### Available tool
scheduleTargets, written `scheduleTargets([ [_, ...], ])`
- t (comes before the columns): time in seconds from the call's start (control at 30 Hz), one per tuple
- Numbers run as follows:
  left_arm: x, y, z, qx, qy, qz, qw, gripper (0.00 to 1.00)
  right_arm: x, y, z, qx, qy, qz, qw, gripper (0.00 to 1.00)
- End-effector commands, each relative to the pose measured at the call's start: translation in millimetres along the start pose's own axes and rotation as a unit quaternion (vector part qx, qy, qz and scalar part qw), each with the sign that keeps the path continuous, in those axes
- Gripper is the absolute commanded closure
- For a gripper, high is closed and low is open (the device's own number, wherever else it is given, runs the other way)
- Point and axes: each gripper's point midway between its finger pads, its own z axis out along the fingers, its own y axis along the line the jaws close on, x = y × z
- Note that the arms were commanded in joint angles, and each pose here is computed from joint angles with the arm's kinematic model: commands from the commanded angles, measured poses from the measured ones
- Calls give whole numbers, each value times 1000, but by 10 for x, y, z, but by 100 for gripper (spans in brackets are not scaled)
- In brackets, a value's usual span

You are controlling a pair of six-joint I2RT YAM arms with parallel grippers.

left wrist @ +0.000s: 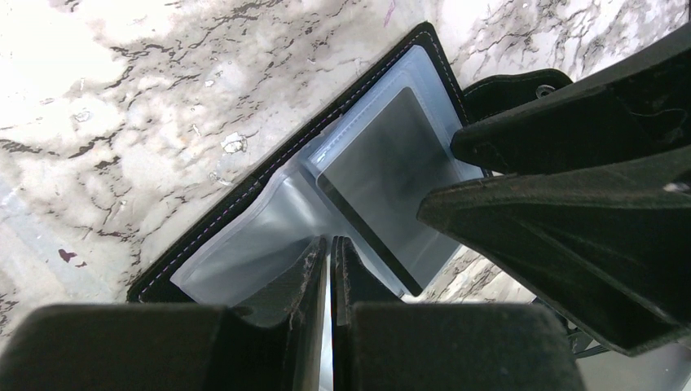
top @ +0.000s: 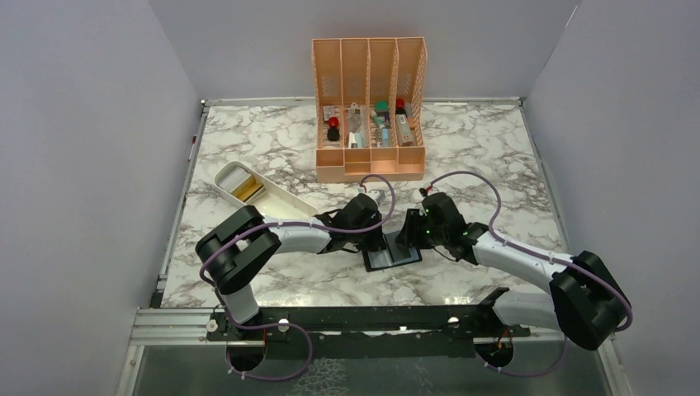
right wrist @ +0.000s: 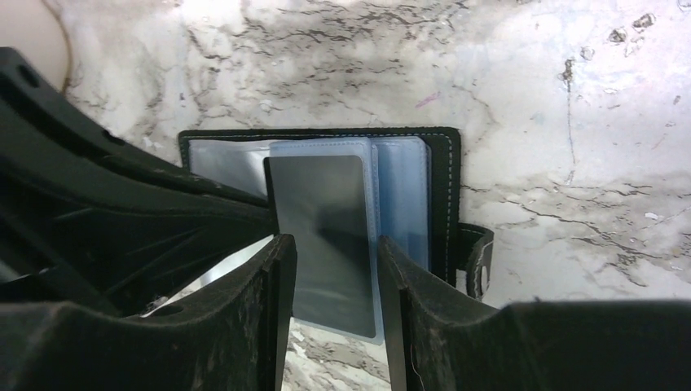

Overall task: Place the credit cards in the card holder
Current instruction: Turn over the card slot in the card holder.

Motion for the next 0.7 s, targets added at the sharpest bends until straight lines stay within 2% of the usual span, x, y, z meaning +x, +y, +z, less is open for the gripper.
scheduleTargets([
  [0.0, 108, 119, 56, -22, 16, 5, 1000, 89, -89, 181, -86, -45, -19, -7, 999, 55],
  [0.57, 98, 111, 61, -22, 16, 4, 1000, 88, -52, 448, -171, -118, -5, -5, 993, 55],
  [0.67, 97, 106, 57, -22, 15, 3, 1000, 88, -49, 460, -172, -122, -3, -4, 993, 51],
])
